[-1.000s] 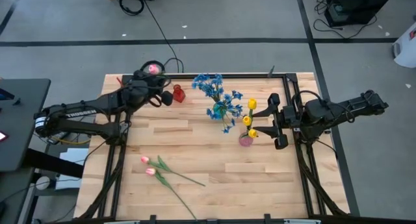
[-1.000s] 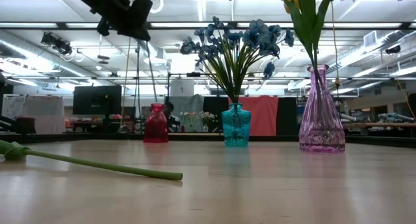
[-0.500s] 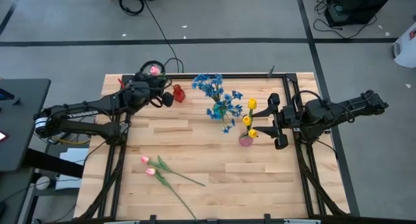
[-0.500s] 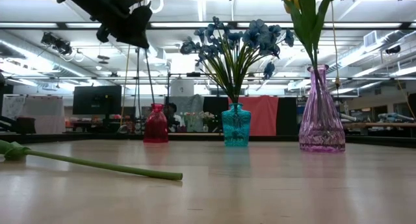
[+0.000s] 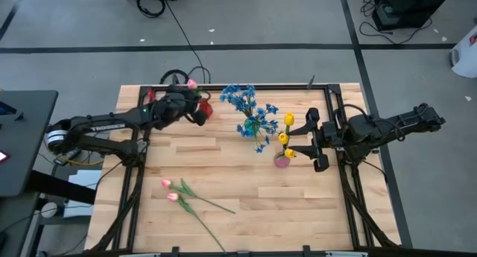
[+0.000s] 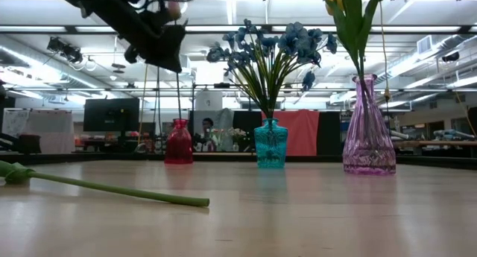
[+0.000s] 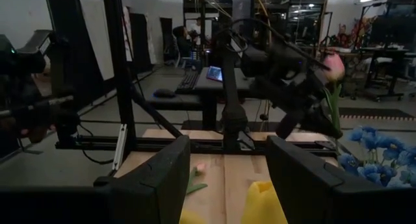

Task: Sort flowers into vase by color
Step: Put the bottom pink tulip into the red flower vase, then adjust the top pink tulip

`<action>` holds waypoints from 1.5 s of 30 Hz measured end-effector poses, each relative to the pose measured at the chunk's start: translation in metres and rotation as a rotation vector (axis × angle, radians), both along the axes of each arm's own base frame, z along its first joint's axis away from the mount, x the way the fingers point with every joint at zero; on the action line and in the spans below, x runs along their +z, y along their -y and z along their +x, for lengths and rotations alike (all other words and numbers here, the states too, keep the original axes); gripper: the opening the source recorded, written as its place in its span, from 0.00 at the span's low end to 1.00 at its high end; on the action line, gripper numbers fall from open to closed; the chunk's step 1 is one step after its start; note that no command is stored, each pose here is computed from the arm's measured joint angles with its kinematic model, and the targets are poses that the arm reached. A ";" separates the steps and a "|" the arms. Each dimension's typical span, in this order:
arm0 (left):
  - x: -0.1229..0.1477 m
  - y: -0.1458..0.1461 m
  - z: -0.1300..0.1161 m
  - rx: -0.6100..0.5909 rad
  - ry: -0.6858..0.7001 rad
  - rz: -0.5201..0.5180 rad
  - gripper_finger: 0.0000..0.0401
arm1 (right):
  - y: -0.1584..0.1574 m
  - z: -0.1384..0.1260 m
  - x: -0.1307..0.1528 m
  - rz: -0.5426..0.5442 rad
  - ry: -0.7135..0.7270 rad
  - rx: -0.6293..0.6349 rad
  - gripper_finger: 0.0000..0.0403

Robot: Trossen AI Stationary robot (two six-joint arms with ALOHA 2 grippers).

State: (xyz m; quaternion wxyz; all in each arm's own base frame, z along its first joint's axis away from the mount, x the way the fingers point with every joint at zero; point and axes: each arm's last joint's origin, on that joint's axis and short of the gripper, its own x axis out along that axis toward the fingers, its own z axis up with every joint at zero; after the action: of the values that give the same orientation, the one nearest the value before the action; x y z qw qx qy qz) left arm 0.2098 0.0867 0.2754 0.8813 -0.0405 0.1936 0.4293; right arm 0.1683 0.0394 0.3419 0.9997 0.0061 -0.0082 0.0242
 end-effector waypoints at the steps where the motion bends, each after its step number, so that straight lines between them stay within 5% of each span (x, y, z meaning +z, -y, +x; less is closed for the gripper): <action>1: -0.002 -0.003 0.001 -0.006 -0.001 -0.019 0.02 | 0.000 0.000 0.000 0.000 0.001 0.000 0.52; 15: -0.010 -0.024 -0.002 -0.076 0.008 -0.126 0.03 | 0.000 0.000 0.001 0.034 0.005 0.003 0.52; 30: -0.013 -0.023 -0.001 -0.120 -0.032 -0.137 0.38 | 0.000 0.000 0.001 0.043 0.005 0.004 0.52; 41: -0.012 -0.015 -0.018 -0.135 -0.126 -0.165 0.40 | 0.000 0.000 0.001 0.043 0.004 0.004 0.52; 45: -0.006 -0.004 -0.029 -0.241 -0.114 -0.227 0.41 | 0.000 0.000 0.001 0.046 0.003 0.004 0.52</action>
State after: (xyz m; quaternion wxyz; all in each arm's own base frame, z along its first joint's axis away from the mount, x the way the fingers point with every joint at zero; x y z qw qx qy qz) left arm 0.1806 0.0907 0.2692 0.9037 -0.0917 0.2941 0.2972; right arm 0.1681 0.0394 0.3426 0.9992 0.0290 -0.0103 0.0260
